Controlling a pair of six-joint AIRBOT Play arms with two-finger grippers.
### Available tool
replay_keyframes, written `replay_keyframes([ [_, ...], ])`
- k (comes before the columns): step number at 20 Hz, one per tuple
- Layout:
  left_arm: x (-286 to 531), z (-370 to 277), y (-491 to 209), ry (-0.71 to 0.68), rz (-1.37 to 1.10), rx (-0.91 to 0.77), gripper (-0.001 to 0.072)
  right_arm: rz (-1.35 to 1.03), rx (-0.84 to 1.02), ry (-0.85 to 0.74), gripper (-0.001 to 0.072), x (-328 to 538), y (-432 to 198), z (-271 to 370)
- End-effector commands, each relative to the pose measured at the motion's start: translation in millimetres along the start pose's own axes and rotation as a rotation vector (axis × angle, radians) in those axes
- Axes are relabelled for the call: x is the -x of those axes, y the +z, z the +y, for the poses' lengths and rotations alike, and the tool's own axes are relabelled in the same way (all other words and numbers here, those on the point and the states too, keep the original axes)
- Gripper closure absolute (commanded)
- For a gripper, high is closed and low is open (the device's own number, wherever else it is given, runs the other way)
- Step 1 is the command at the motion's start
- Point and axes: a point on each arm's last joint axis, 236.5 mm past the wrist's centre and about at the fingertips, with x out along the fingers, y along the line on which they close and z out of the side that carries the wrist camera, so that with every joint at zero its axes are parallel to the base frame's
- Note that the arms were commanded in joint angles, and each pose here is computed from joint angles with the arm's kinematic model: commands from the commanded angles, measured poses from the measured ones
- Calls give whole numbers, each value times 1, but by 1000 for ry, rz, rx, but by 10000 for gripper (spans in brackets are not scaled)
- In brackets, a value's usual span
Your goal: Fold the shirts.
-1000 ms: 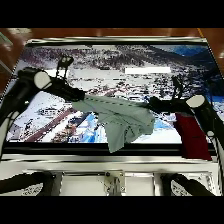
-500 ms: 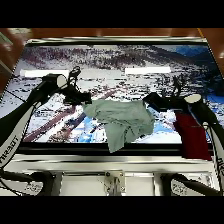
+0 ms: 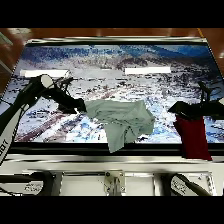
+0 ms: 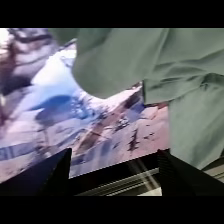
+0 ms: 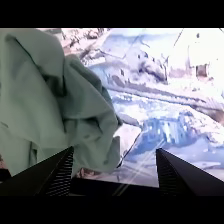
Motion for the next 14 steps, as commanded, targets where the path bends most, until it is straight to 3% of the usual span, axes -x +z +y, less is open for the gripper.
replay_keyframes([
  [1, -39, -26, -1, -172, -68, 120, 91, 45, -59, 50, 89, -10, -22, -2],
  [7, -76, -28, 1, -240, -63, 211, 93, 36, -32, 48, 89, -22, -22, 6],
  [11, -90, -45, 6, -357, -47, 237, 94, 26, -49, 46, 89, -22, -19, 6],
  [14, -100, -41, 4, -357, -29, 236, 94, 26, -67, 46, 89, -22, -19, 6],
])
